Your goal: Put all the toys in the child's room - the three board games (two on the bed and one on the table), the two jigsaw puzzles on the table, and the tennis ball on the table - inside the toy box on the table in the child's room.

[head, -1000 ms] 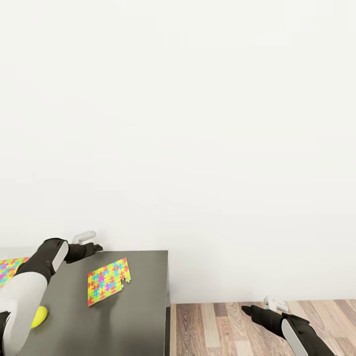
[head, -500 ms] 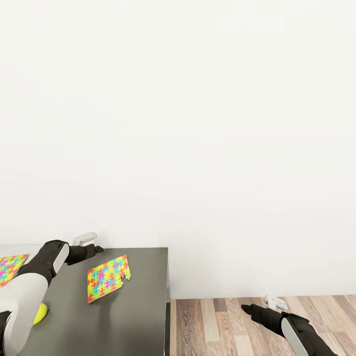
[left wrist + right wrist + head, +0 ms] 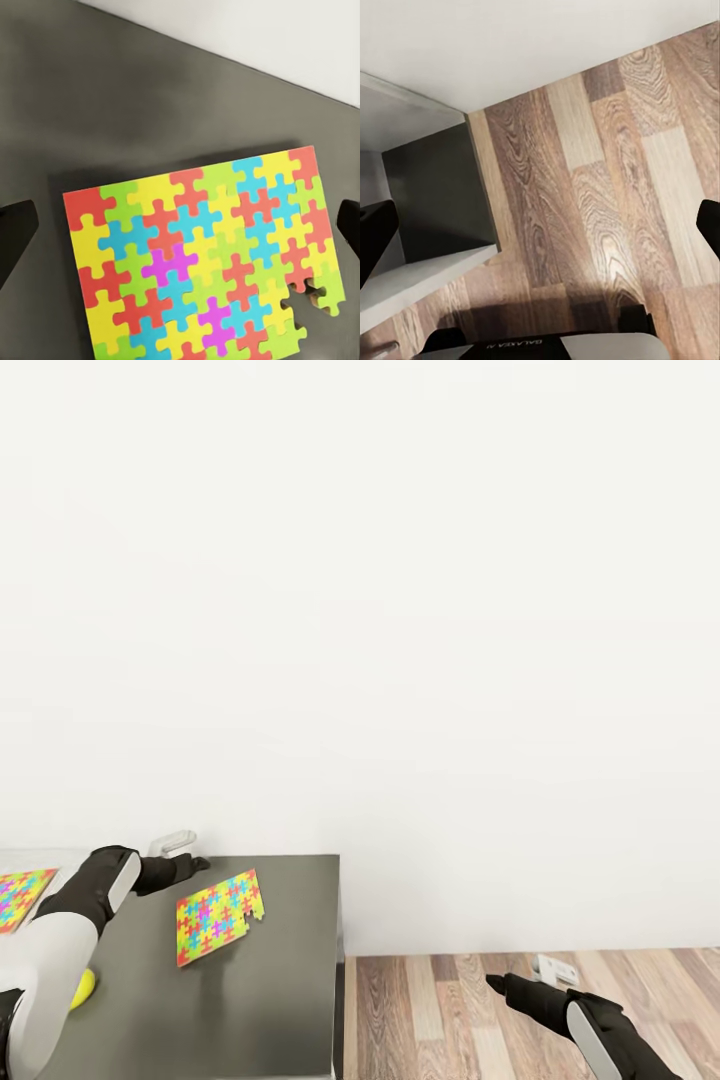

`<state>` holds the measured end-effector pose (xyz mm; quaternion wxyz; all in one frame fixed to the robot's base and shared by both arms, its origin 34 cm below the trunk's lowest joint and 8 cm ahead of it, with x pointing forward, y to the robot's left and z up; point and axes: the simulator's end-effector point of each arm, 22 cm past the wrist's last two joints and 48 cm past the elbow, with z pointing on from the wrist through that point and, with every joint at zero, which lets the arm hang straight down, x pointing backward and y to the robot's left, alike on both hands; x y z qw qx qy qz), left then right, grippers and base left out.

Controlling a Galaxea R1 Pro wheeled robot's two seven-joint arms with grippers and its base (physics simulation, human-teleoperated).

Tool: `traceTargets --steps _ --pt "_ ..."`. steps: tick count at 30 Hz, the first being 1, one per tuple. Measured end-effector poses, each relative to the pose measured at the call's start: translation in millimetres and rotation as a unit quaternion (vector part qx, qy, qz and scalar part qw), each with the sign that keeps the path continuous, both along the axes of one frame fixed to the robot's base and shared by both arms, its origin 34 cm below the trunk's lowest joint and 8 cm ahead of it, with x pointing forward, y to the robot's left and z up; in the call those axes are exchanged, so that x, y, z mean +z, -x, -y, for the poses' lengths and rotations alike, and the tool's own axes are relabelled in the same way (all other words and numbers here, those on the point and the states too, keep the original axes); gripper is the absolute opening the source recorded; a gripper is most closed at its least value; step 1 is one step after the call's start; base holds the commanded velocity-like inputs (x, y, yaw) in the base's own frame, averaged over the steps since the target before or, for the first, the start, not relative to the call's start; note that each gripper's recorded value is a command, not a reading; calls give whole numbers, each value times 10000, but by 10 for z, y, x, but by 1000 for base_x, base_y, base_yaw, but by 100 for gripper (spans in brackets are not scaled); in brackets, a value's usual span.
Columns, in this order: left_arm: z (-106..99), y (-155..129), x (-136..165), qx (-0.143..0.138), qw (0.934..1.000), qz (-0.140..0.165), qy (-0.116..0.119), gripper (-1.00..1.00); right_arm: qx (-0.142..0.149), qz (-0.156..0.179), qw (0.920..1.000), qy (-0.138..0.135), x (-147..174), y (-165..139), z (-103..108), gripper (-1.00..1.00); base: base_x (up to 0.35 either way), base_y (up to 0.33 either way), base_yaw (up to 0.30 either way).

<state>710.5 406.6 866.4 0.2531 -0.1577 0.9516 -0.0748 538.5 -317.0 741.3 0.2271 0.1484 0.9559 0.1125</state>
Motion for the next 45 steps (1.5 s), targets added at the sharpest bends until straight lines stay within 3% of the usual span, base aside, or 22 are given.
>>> traceTargets --steps 45 --pt "7 94 -424 2 9995 -317 22 100 0 -374 9993 69 -303 209 97 100 0 0 0"
